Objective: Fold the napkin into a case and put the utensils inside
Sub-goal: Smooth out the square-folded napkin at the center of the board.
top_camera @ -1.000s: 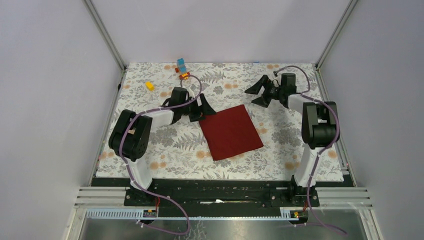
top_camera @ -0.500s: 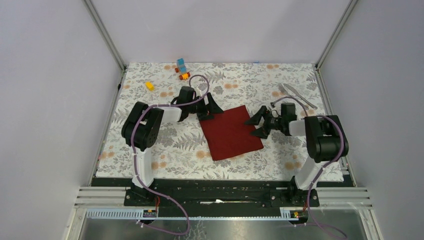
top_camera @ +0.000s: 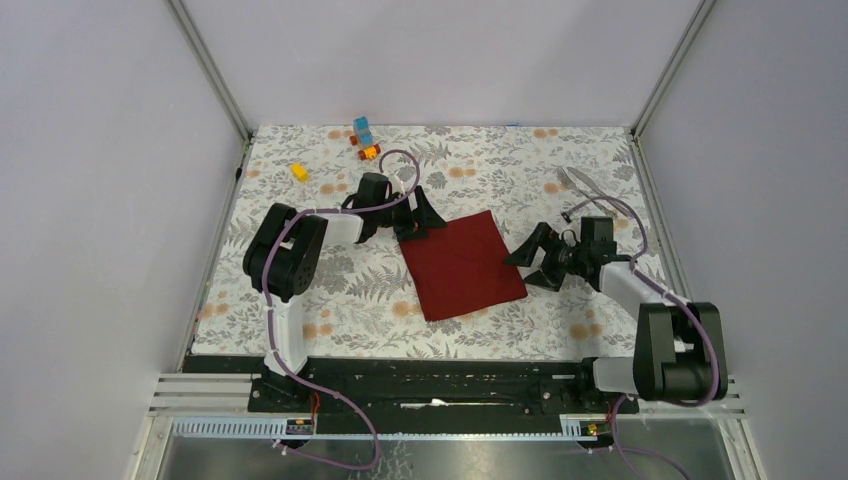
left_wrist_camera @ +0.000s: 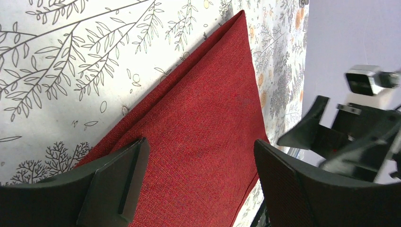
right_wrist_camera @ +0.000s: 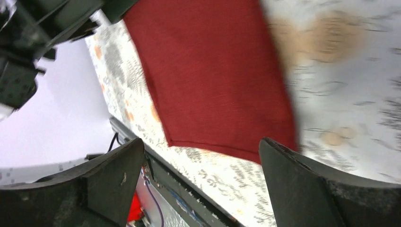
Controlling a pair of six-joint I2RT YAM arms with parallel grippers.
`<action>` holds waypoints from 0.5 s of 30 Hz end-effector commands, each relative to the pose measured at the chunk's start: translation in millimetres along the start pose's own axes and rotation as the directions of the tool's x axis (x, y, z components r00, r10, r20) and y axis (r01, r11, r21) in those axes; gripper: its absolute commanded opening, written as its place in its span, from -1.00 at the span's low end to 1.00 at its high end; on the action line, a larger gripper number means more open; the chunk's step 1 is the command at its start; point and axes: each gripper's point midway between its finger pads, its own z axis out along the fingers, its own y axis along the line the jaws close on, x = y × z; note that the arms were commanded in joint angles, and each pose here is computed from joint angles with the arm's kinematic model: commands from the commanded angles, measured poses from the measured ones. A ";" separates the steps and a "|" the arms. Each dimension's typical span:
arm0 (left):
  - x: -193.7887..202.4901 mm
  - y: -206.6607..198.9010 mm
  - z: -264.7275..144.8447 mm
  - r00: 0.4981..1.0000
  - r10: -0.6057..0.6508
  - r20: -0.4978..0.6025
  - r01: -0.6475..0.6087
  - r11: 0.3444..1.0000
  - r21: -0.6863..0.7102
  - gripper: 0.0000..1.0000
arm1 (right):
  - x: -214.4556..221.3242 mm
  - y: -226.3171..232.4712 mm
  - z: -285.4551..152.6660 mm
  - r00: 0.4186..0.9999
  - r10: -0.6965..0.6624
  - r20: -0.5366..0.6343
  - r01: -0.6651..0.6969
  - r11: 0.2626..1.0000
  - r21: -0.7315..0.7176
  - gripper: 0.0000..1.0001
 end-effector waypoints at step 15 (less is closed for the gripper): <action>8.1 40.0 -6.8 1.000 -0.003 -0.016 0.001 0.987 -0.159 0.80 | 29.5 -69.1 -2.6 0.993 0.114 -0.028 -0.104 0.962 0.253 0.90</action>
